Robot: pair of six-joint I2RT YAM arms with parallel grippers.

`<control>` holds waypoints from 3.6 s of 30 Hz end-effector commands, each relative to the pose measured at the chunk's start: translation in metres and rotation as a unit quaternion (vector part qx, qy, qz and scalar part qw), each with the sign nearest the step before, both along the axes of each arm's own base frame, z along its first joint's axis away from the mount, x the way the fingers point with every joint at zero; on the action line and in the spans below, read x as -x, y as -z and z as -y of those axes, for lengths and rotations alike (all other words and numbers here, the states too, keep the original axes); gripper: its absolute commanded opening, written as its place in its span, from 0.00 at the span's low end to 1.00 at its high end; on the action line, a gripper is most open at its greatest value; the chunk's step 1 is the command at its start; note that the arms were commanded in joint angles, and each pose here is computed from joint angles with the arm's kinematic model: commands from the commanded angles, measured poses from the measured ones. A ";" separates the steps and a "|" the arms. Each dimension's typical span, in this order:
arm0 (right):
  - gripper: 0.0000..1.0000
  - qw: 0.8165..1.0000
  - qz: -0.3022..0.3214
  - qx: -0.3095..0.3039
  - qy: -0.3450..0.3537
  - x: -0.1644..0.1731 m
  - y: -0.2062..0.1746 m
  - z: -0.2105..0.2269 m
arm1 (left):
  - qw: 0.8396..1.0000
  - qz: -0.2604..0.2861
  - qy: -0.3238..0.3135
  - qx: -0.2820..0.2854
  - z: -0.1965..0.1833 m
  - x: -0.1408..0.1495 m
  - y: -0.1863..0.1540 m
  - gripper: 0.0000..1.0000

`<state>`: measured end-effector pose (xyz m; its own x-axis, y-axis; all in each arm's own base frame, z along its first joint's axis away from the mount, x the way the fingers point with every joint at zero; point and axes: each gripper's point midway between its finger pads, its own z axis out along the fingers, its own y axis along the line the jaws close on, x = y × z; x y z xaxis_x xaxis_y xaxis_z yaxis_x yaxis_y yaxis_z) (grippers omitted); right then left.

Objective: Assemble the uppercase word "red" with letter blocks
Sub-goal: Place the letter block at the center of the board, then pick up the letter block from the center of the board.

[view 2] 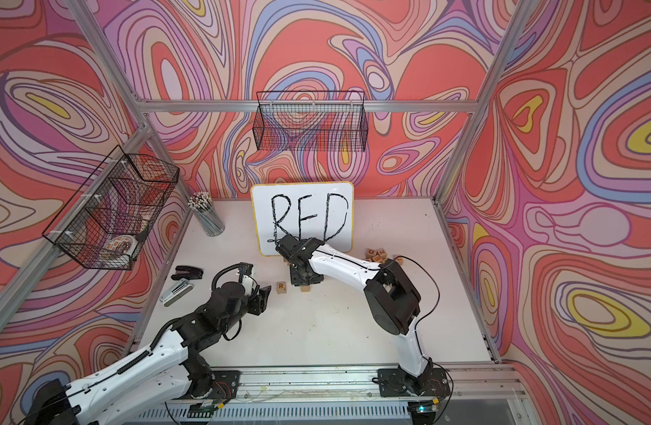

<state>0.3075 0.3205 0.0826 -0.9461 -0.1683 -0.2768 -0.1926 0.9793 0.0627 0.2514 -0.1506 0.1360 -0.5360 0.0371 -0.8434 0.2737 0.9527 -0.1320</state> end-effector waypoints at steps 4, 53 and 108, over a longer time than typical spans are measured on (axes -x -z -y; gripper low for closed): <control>0.41 0.990 -0.009 0.049 -0.131 0.003 -0.003 -0.002 | 1.000 0.002 -0.001 0.003 -0.001 0.000 -0.001 0.65; 0.50 0.988 -0.017 0.035 -0.147 -0.003 0.016 0.000 | 1.000 -0.010 -0.005 -0.014 -0.002 -0.002 0.006 0.65; 0.19 0.899 -0.020 0.086 -0.429 -0.002 0.030 -0.012 | 1.000 -0.011 -0.007 -0.021 -0.004 -0.002 0.005 0.65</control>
